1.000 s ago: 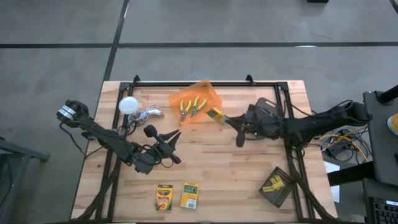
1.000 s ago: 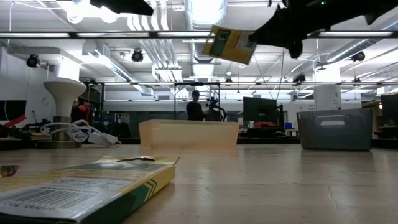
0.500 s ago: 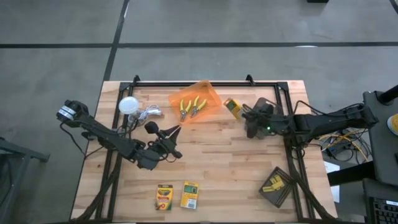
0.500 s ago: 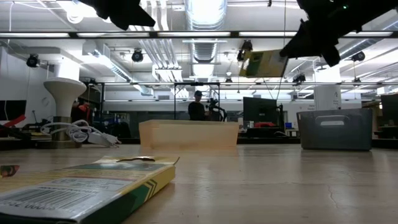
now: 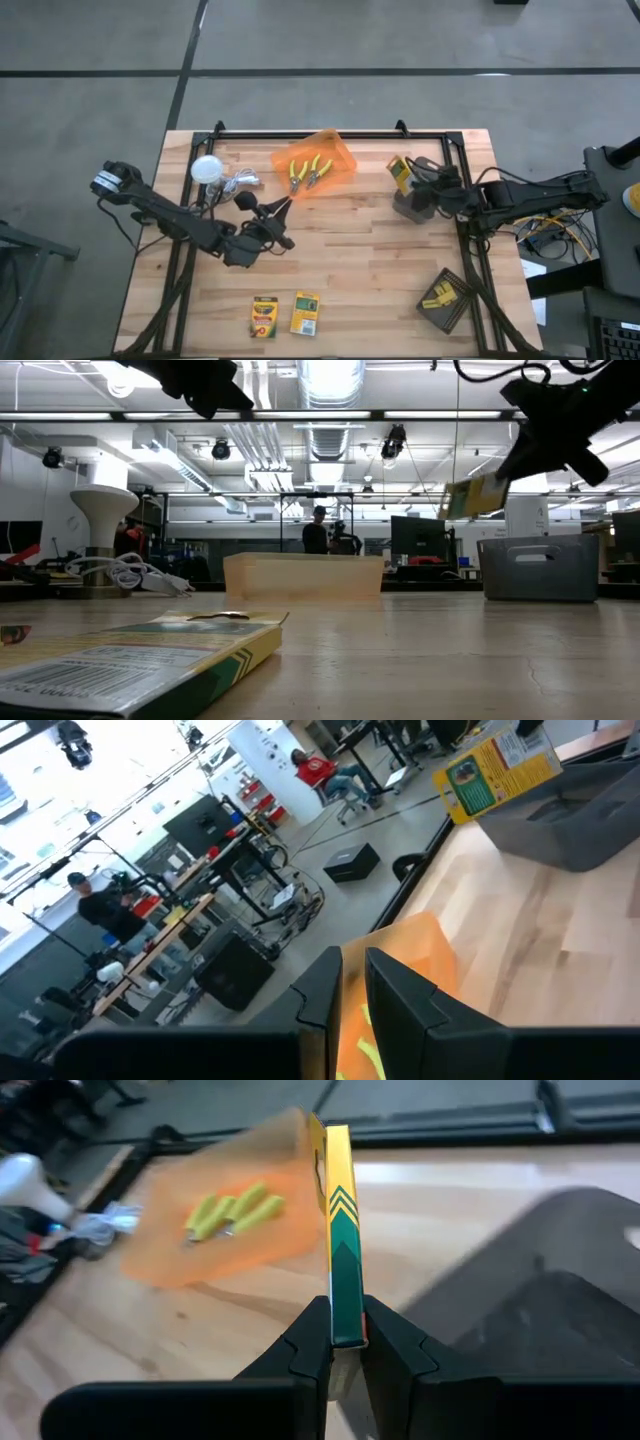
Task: Pick & Place School Supplies
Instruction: Put the crayon box into the light black bin
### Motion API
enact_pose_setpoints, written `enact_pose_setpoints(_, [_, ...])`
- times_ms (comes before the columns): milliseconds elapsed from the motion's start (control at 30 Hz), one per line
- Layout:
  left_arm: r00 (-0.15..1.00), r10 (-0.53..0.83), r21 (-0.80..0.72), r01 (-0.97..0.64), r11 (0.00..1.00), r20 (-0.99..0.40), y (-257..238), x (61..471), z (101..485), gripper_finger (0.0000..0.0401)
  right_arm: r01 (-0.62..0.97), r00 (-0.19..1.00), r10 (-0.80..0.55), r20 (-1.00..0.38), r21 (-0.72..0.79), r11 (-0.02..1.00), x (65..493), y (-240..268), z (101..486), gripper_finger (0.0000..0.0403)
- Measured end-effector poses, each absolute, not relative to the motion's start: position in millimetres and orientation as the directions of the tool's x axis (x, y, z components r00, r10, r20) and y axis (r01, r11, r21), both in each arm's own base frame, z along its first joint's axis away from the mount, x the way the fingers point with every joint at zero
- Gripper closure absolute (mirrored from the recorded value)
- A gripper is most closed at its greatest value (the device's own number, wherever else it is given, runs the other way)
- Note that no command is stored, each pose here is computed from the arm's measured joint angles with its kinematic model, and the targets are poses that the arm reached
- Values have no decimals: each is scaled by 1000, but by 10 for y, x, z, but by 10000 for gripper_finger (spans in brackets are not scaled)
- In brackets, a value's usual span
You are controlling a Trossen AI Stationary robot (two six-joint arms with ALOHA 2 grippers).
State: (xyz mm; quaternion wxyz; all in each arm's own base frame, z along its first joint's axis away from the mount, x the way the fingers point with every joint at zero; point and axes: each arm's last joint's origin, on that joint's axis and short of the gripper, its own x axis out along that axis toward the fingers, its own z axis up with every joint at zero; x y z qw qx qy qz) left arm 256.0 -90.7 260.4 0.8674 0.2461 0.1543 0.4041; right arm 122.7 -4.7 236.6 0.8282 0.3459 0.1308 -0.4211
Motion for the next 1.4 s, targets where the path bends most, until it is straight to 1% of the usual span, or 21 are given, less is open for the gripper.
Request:
enact_pose_setpoints(200, [620,781,551,-627,550,-74,-842,2587,2602,348,846,528,-614,-587,427,319,1116,-60,2351,364])
enact_pose_setpoints(533, [608,790,551,-634,543,-79,-767,2615,2601,348,869,490,-588,-643,408,278,991,-66,2612,364])
enact_pose_setpoints(633, [607,791,551,-634,542,-79,-762,2616,2601,348,895,444,-571,-691,372,246,916,-69,2676,364])
enact_pose_setpoints(733, [608,790,552,-633,543,-80,-763,2617,2600,348,932,361,-557,-748,305,194,841,-71,2685,364])
enact_pose_setpoints(833, [624,777,549,-621,559,-85,-766,2621,2599,348,957,292,-530,-796,247,154,798,-66,2654,364])
enact_pose_setpoints(1000, [644,759,541,-607,582,-93,-767,2629,2597,348,967,253,-498,-830,202,155,892,-43,2577,364])
enact_pose_setpoints(1100, [642,761,532,-614,583,-93,-760,2631,2597,348,975,217,-513,-831,158,156,968,-37,2517,364])
enact_pose_setpoints(1300, [642,761,531,-614,584,-94,-760,2632,2596,348,987,105,-554,-826,20,157,1072,-34,2317,364])
enact_pose_setpoints(1400, [642,761,531,-614,584,-94,-760,2632,2596,348,990,69,-563,-824,-14,142,1116,-30,2223,364])
